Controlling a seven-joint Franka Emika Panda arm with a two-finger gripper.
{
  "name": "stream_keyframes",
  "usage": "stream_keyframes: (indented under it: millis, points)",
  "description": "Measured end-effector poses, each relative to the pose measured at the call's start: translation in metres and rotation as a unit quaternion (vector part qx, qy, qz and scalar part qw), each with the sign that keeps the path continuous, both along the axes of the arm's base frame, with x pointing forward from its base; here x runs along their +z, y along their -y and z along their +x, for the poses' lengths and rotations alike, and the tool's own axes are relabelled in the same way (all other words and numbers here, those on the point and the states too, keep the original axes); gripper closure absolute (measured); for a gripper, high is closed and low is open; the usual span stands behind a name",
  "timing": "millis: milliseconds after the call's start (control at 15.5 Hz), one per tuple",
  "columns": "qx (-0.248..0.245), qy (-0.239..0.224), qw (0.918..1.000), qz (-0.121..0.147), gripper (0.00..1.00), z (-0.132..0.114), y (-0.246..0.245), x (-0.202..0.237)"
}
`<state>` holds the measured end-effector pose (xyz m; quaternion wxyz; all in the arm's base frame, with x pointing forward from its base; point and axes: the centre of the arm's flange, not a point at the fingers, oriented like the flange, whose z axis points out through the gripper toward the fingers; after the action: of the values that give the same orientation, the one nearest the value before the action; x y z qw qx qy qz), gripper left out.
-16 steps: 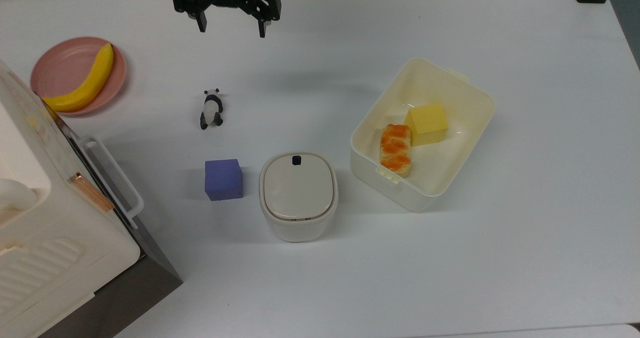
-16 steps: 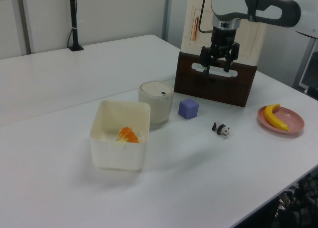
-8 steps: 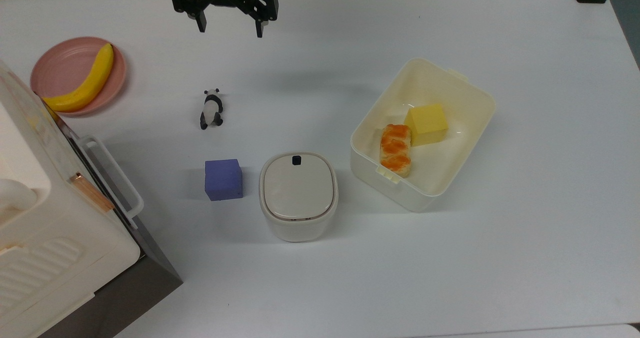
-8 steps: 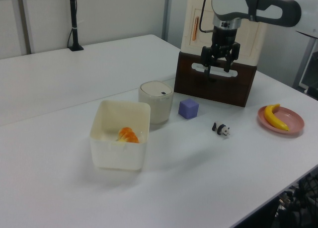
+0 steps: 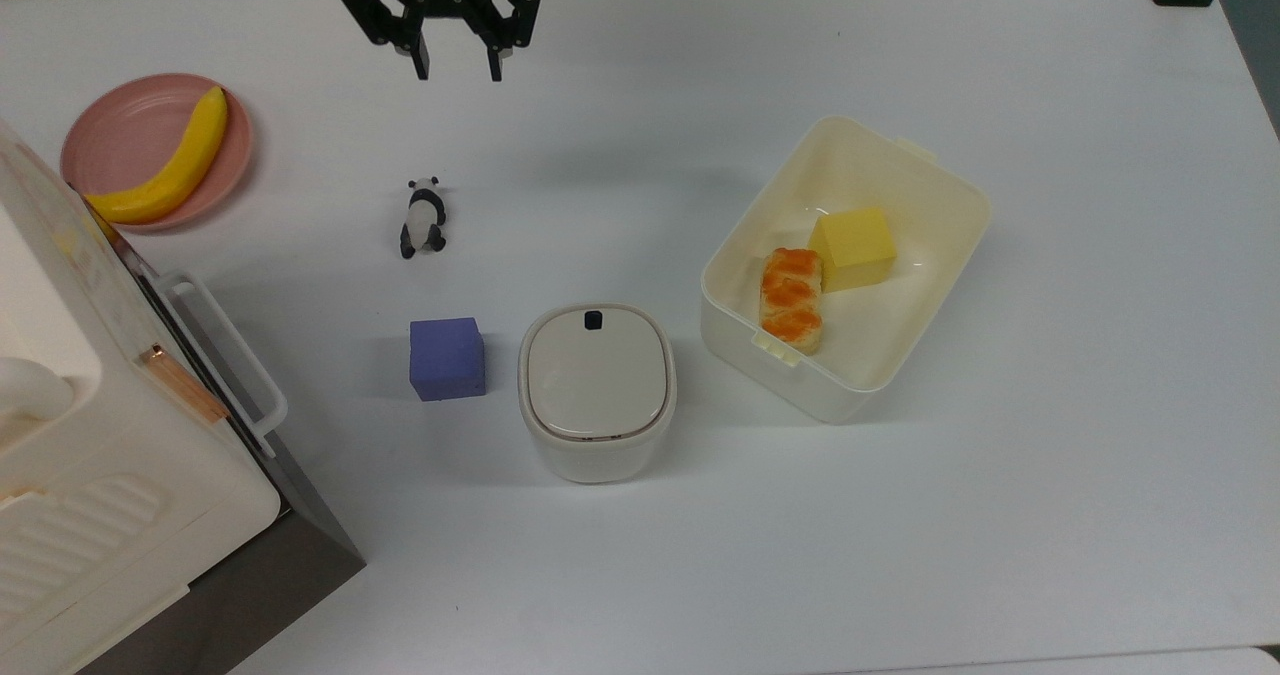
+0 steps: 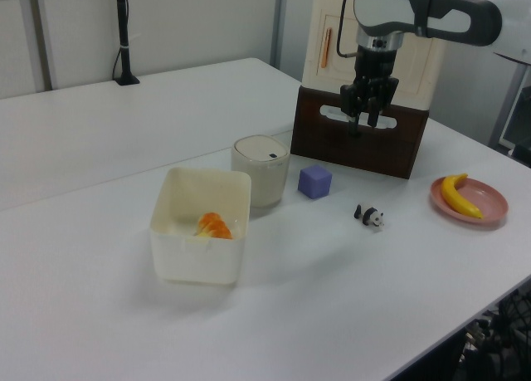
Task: Slide open the drawer
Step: 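Move the gripper toward the dark brown drawer front and lower it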
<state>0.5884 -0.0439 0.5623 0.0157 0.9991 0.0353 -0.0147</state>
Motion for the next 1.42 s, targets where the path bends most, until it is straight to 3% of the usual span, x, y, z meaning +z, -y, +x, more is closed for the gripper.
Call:
stream_keyframes:
  millis: [193,322,644,902,1418]
  points:
    - [0.090,0.026,0.9956,-0.012,0.41,0.019,0.031,-0.020]
    - [0.137,0.055,0.9885,-0.033,0.41,0.031,0.057,-0.028]
    - [0.198,0.109,0.9690,-0.099,0.41,0.058,0.096,-0.046]
    - [0.198,0.135,0.9621,-0.130,0.41,0.077,0.114,-0.076]
    - [0.124,0.137,0.9729,-0.139,0.41,0.105,0.136,-0.133]
